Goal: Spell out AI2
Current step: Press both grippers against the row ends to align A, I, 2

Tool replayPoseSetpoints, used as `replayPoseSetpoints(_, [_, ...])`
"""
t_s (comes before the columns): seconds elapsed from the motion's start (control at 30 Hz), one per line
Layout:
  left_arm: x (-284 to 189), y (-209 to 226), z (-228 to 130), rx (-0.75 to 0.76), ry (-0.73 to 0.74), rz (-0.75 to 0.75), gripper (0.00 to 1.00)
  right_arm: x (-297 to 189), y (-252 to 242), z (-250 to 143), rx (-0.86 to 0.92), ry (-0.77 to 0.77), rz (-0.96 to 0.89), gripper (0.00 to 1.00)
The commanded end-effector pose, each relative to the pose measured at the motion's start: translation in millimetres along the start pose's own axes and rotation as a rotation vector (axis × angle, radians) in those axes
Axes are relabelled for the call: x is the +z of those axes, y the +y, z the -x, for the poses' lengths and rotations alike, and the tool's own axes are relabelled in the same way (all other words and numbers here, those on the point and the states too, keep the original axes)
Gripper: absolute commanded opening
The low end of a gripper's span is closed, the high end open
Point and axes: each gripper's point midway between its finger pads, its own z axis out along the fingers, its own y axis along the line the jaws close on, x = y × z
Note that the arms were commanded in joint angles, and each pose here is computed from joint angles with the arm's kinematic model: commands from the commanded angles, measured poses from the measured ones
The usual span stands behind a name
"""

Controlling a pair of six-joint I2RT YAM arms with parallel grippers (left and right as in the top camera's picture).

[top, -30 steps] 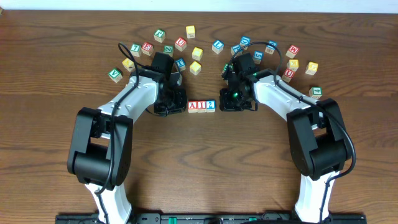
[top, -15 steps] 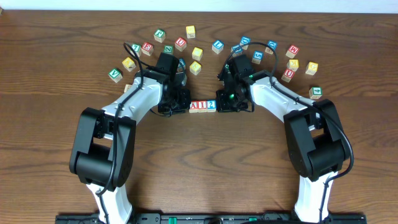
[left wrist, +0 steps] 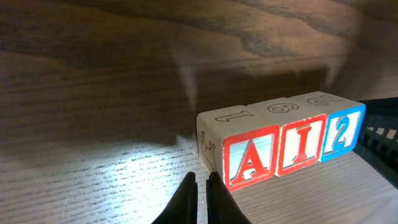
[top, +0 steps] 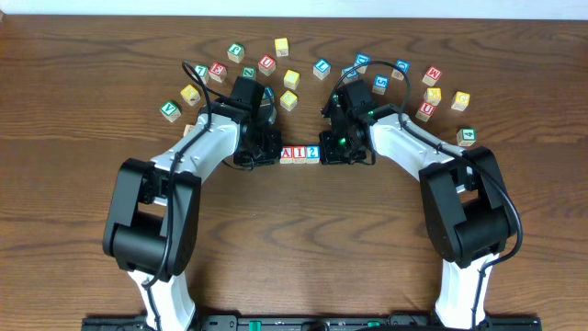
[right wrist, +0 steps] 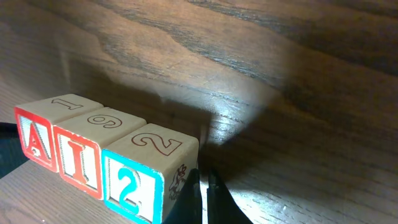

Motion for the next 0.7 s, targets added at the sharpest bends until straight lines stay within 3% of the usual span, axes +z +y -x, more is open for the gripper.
replayPoseSetpoints(0.0, [13.6, 3.3, -7.0, 0.003, 0.037, -0.006, 0.08, -1.0, 5.1, -0.3, -0.001, -0.003, 0.018, 0.01])
replayPoseSetpoints(0.67, [18.3, 0.3, 2.0, 0.021, 0.004, -0.019, 0.08, -1.1, 1.9, 6.9, 0.023, -0.034, -0.004, 0.01])
